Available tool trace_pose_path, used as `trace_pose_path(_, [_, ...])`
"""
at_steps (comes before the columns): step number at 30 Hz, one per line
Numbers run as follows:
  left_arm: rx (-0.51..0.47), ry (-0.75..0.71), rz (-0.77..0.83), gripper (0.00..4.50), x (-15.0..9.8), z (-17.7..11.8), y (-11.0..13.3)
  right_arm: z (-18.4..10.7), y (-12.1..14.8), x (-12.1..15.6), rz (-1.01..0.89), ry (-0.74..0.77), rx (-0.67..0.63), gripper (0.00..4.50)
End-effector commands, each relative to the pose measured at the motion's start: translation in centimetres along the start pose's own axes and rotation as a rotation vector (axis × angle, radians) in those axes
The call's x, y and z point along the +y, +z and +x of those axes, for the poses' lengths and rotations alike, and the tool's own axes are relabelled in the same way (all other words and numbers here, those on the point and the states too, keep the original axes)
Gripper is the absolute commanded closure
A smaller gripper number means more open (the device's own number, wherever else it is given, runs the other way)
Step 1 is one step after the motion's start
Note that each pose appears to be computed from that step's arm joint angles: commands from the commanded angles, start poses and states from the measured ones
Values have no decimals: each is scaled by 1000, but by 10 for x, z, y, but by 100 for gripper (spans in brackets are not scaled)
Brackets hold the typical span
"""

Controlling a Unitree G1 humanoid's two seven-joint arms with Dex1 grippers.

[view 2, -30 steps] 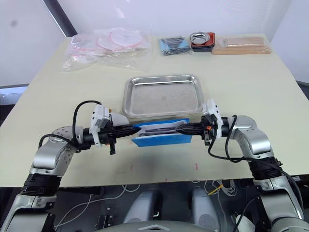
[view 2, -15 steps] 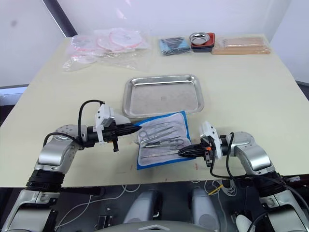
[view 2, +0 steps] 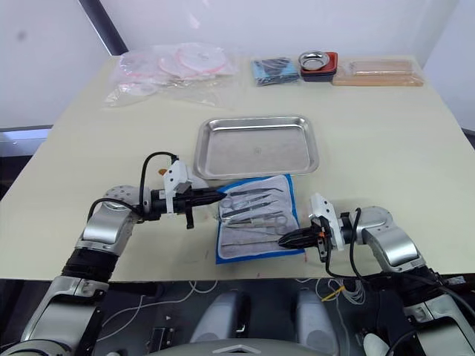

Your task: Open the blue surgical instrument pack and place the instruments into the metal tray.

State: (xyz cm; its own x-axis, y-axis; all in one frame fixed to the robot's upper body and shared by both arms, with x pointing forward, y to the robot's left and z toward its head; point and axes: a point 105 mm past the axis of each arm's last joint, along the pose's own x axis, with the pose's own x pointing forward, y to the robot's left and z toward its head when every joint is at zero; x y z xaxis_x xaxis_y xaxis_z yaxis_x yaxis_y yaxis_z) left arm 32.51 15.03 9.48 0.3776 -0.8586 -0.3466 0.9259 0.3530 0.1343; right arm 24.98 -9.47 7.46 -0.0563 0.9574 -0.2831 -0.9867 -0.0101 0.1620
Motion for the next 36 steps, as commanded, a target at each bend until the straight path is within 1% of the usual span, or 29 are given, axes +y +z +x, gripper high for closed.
trace_pose_path(1, [58, -65, -9, 450, -9, 11, -17, -4, 6, 0, -50, -4, 7, 440])
trace_pose_path(6, [54, -60, 19, 450, -4, 17, -15, 1, 6, 9, -41, 23, -15, 440])
trace_pose_path(11, [49, -83, 41, 450, -8, 29, -14, 7, 4, 16, -28, 33, -24, 440])
trace_pose_path(14, [38, -86, 45, 450, -8, 32, -12, 7, 3, 16, -23, 19, -27, 440])
trace_pose_path(21, [58, -76, 26, 450, -7, 25, -18, 0, -12, 14, -60, -9, 45, 440])
trace_pose_path(25, [54, -69, 9, 450, -9, 22, -21, -7, -28, 11, -108, -20, 128, 440])
trace_pose_path(30, [62, -48, 2, 450, -8, 25, -23, -9, -27, 13, -103, -14, 106, 440])
trace_pose_path(33, [35, -36, -21, 450, -7, 26, -20, -10, -31, 16, -105, -3, 128, 440])
trace_pose_path(36, [22, -16, -22, 450, -5, 24, -18, -9, -28, 14, -102, -12, 108, 440])
